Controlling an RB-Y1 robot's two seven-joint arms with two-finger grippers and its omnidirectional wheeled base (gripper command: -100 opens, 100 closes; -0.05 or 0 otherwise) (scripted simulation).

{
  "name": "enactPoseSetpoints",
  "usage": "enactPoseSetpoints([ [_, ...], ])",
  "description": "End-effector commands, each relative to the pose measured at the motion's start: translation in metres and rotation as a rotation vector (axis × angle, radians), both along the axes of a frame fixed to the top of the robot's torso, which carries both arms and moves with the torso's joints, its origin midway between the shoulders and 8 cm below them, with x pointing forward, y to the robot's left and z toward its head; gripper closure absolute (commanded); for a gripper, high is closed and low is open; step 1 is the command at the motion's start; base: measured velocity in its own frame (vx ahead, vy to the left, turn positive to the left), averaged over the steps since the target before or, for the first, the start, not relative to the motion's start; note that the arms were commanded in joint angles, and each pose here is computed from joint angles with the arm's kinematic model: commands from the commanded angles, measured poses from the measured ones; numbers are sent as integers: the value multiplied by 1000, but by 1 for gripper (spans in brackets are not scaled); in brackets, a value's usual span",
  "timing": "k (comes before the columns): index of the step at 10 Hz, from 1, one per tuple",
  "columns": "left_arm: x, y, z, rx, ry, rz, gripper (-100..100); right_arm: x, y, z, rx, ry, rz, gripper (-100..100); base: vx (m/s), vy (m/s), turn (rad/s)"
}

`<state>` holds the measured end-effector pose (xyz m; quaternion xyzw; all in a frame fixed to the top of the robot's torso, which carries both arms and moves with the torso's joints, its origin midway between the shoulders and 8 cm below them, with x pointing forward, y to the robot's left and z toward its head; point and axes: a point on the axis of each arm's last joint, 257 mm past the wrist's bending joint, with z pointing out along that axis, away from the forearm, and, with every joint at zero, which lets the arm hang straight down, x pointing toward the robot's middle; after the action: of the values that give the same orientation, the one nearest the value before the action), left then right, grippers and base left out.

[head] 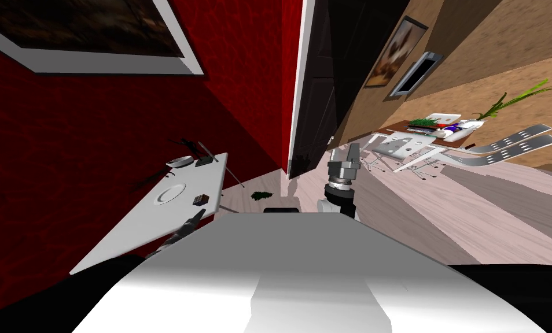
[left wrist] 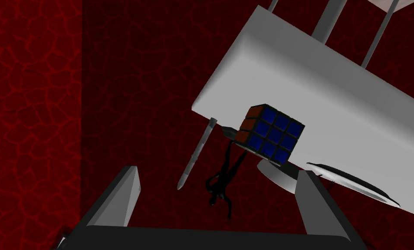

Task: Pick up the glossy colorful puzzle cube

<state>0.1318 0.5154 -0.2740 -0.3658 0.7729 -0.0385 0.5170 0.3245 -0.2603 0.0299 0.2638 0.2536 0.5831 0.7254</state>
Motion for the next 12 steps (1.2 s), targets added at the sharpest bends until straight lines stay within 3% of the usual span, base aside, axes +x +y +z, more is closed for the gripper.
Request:
enactPoseSetpoints([
  [1,-18,1,-7,15,60,-3,-100,0,0,0,0,0,0,0,107,21,17],
  [9,-90,3,-33,90,352,-70,-100,0,0,0,0,0,0,0,116,60,-4],
  [12,-99,3,-34,118,405,-101,-100,0,0,0,0,0,0,0,179,155,-60],
])
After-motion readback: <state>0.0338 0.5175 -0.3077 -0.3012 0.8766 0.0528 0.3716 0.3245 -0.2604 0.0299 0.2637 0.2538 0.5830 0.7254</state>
